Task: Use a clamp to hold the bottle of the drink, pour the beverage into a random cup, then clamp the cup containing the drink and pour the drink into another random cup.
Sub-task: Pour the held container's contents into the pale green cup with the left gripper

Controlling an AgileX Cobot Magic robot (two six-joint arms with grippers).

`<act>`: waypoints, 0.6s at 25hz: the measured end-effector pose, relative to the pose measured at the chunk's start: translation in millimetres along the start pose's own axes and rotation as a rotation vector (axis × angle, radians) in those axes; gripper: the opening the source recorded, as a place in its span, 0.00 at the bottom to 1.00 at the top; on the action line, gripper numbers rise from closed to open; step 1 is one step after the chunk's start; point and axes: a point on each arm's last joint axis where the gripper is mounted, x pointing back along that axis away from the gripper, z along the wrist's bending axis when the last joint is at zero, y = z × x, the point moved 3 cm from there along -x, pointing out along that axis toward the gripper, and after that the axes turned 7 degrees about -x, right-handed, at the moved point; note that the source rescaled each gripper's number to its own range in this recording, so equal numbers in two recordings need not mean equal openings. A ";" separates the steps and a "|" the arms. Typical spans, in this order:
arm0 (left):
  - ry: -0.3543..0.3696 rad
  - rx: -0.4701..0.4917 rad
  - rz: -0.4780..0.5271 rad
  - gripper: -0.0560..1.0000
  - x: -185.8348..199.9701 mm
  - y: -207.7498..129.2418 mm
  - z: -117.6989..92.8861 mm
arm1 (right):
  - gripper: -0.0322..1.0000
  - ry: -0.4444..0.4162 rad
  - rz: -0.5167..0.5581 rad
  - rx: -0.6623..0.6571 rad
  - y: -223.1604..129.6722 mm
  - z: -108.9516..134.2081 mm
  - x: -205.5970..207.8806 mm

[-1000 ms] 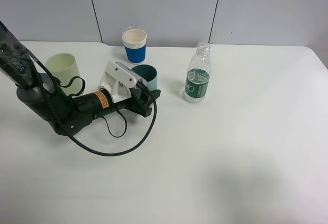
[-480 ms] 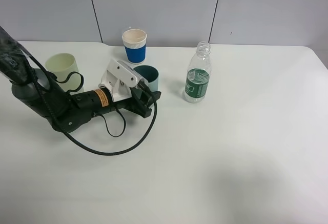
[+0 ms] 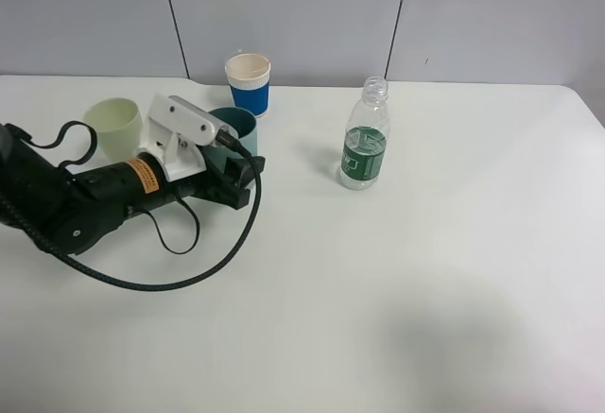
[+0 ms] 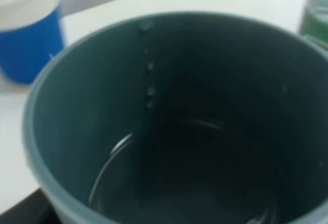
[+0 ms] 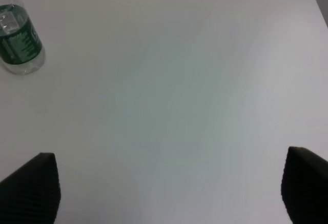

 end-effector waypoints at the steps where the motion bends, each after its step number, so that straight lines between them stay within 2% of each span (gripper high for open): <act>1: 0.019 0.013 0.012 0.07 6.5 -2.1 1.3 | 0.82 0.000 0.000 0.000 0.0 0.0 0.0; 5: 0.099 0.060 0.041 0.07 34.0 -8.0 6.7 | 0.82 0.000 0.000 0.000 0.0 0.0 0.0; 11: 0.282 0.127 0.052 0.08 74.8 -17.5 21.8 | 0.82 0.000 0.000 0.000 0.0 0.0 0.0; 15: 0.387 0.100 0.087 0.08 93.3 -23.2 31.5 | 0.82 0.000 0.000 0.000 0.0 0.0 0.0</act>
